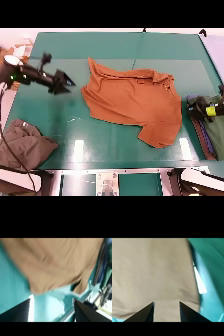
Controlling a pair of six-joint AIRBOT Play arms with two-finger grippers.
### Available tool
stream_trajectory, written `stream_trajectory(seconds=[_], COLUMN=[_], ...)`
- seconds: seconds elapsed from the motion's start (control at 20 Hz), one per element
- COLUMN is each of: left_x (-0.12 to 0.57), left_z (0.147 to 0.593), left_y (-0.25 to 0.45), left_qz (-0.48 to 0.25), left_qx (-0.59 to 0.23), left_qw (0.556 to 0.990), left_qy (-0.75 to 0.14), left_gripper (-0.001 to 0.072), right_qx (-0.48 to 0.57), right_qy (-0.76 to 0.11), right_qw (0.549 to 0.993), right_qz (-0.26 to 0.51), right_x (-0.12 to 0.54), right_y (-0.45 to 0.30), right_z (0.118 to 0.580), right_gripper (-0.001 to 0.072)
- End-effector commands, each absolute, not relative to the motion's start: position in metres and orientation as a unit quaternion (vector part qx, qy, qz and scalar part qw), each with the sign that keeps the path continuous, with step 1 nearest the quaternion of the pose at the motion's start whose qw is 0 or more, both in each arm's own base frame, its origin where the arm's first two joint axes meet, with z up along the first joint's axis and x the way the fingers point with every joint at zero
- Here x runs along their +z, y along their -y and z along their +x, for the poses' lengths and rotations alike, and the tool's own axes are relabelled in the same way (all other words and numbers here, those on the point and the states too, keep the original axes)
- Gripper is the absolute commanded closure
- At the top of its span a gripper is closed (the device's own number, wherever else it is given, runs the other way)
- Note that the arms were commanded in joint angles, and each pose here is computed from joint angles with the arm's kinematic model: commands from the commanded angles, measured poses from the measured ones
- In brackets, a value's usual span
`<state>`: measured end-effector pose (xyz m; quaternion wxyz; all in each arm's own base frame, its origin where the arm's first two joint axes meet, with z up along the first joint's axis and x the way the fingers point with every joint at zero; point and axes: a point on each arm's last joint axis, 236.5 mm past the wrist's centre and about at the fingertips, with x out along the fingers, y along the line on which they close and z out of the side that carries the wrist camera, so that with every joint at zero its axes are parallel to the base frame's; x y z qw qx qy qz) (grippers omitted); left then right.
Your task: Fold the shirts.
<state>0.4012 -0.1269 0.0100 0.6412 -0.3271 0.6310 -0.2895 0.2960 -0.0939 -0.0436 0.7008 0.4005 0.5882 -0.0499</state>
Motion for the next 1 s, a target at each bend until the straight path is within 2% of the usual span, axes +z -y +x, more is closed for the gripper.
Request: stream_trajectory(seconds=[0.0,0.2,0.35,0.45,0.5,0.55,0.6,0.65,0.7,0.95], left_x=[-0.048,-0.092,-0.106,-0.109,-0.107,-0.104,-0.098,-0.093,-0.089,-0.078], left_z=[0.348,0.33,0.349,0.359,0.363,0.365,0.365,0.36,0.354,0.339], left_y=[0.131,0.17,0.198,0.209,0.216,0.221,0.227,0.232,0.233,0.171], left_qz=[-0.333,-0.295,-0.267,-0.273,-0.292,-0.306,-0.314,-0.313,-0.304,-0.244], left_qx=[-0.254,-0.238,-0.228,-0.221,-0.221,-0.229,-0.246,-0.262,-0.277,-0.249], left_qw=[0.617,0.632,0.678,0.693,0.69,0.687,0.683,0.676,0.666,0.651], left_qy=[-0.667,-0.676,-0.646,-0.63,-0.624,-0.618,-0.612,-0.614,-0.622,-0.674], left_gripper=[0.0096,0.0096,0.0097,0.0097,0.0158,0.0278,0.0424,0.0636,0.0678,0.0679], right_qx=[-0.101,-0.104,-0.104,-0.104,-0.104,-0.105,-0.106,-0.107,-0.107,-0.104], right_qy=[-0.583,-0.583,-0.582,-0.582,-0.581,-0.581,-0.58,-0.579,-0.579,-0.582], right_qw=[0.688,0.686,0.687,0.687,0.687,0.687,0.688,0.689,0.689,0.686], right_qz=[0.421,0.423,0.423,0.423,0.423,0.423,0.423,0.423,0.423,0.424], right_x=[-0.079,-0.084,-0.084,-0.084,-0.084,-0.084,-0.084,-0.084,-0.084,-0.083], right_y=[0.098,0.099,0.099,0.099,0.099,0.1,0.1,0.101,0.101,0.099], right_z=[0.263,0.264,0.264,0.264,0.264,0.264,0.265,0.265,0.265,0.264], right_gripper=[0.0336,0.0336,0.0337,0.0336,0.0336,0.033,0.0261,0.0236,0.0236,0.0236])
